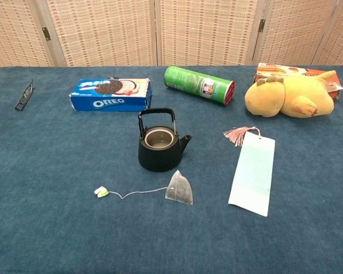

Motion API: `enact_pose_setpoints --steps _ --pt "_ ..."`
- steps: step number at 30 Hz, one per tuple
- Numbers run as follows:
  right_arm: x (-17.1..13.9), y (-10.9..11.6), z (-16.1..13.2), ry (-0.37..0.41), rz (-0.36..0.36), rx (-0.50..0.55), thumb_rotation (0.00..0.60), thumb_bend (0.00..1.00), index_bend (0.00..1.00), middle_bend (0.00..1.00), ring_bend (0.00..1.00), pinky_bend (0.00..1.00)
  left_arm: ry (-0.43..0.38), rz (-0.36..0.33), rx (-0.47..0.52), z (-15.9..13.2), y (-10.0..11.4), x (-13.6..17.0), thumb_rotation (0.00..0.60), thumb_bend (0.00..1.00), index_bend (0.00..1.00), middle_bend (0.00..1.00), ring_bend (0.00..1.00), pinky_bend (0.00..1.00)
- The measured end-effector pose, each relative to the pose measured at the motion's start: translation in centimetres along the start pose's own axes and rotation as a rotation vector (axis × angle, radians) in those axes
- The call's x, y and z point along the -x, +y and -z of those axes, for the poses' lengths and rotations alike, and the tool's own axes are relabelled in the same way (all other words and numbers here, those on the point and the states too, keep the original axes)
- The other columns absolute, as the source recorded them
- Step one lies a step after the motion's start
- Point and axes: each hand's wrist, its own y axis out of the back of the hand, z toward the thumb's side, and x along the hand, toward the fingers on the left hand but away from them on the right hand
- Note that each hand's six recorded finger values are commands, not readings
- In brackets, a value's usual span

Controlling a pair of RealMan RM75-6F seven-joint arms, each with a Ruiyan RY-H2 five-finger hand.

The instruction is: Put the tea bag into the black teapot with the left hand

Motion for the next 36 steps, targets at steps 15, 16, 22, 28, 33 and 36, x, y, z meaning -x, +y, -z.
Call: enact_pose_setpoints --steps 15,16,22,28,33,36 --pt "-2.1 2.1 -0.2 0.056 0.066 0.061 0.416 0.39 0.00 0.00 0.00 0.00 -0.179 0.063 0.046 -3.6 -0.6 0.0 0.600 0.23 0.22 0.41 0.34 0.56" --pt "-2.4 2.3 -0.2 0.062 0.074 0.066 0.417 0.39 0.00 0.00 0.00 0.00 -0.207 0.076 0.056 -4.2 -0.7 0.0 0.600 0.25 0.29 0.56 0.49 0.68" --pt "-3.3 2.9 -0.6 0.094 0.099 0.077 0.416 0.39 0.00 0.00 0.00 0.00 -0.319 0.216 0.142 -7.1 -1.8 -1.4 0.600 0.26 0.39 0.93 0.94 0.98" --pt "-4.6 3.8 -0.7 0.128 0.140 0.095 0.415 0.39 0.00 0.00 0.00 0.00 -0.317 0.280 0.132 -9.2 -3.5 -2.8 0.600 0.28 0.42 1.00 1.00 1.00" --pt "-5.3 4.1 -0.7 0.146 0.152 0.105 0.416 0.39 0.00 0.00 0.00 0.00 -0.280 0.365 0.171 -11.0 -5.3 -4.2 0.600 0.37 0.42 1.00 1.00 1.00" --pt "-5.4 4.1 -0.6 0.153 0.153 0.110 0.416 0.39 0.00 0.00 0.00 0.00 -0.266 0.416 0.219 -12.4 -6.4 -4.9 0.600 0.43 0.43 1.00 1.00 1.00"
